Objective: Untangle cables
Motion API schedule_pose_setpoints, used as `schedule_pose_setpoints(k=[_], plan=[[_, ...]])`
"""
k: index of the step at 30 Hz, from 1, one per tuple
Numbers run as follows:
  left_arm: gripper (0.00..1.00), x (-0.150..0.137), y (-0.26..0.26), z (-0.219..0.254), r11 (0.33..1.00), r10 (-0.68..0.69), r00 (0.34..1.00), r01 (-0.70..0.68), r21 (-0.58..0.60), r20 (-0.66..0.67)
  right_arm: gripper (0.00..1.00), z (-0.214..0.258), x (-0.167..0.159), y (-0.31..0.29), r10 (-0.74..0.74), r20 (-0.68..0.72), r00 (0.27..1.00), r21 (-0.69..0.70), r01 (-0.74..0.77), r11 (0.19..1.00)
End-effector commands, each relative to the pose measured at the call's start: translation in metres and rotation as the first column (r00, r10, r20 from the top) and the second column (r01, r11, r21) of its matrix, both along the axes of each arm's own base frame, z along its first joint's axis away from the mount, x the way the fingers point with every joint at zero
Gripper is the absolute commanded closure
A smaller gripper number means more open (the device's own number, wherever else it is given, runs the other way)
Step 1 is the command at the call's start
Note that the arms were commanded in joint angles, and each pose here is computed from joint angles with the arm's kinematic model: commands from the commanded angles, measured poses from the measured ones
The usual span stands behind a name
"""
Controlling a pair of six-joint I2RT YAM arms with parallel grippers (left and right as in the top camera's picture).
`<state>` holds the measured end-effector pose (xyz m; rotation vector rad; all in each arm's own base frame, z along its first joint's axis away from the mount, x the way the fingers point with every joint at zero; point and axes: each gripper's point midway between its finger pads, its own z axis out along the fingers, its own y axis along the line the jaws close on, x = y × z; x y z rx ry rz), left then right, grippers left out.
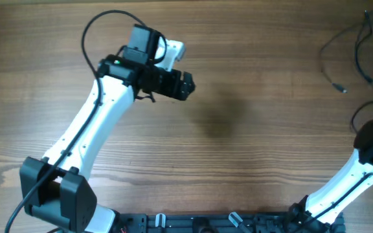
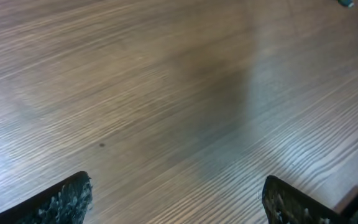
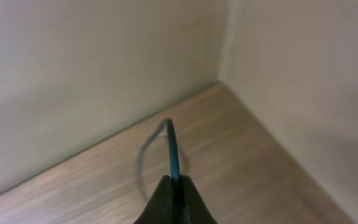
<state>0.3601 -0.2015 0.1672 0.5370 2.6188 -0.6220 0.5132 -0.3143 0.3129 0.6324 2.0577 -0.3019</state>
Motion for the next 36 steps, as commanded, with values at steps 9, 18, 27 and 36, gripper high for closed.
schedule_pose_setpoints(k=[9, 18, 27, 36], plan=[[0.08, -0.014, -0.062, 0.027, 0.991, -0.112, 0.985, 0.12, -0.051, 0.127, 0.96, -0.108, -0.086, -0.127, -0.236, -0.111, 0.965, 0.271, 0.258, 0.927], [0.08, -0.017, -0.063, 0.032, 0.99, -0.118, 0.984, 0.126, -0.055, 0.137, 0.96, -0.221, -0.035, -0.058, -0.203, -0.382, 0.902, 0.243, 0.309, 0.92], [0.07, -0.017, -0.064, 0.033, 0.99, -0.12, 0.983, 0.129, -0.058, 0.136, 0.96, -0.231, -0.125, -0.124, -0.479, -0.451, 0.753, 0.232, 0.617, 0.752], [0.06, -0.023, -0.073, 0.034, 0.986, -0.149, 0.978, 0.158, -0.057, 0.147, 0.96, -0.228, -0.082, -0.098, -0.369, -0.405, 0.837, 0.271, 0.495, 0.825]])
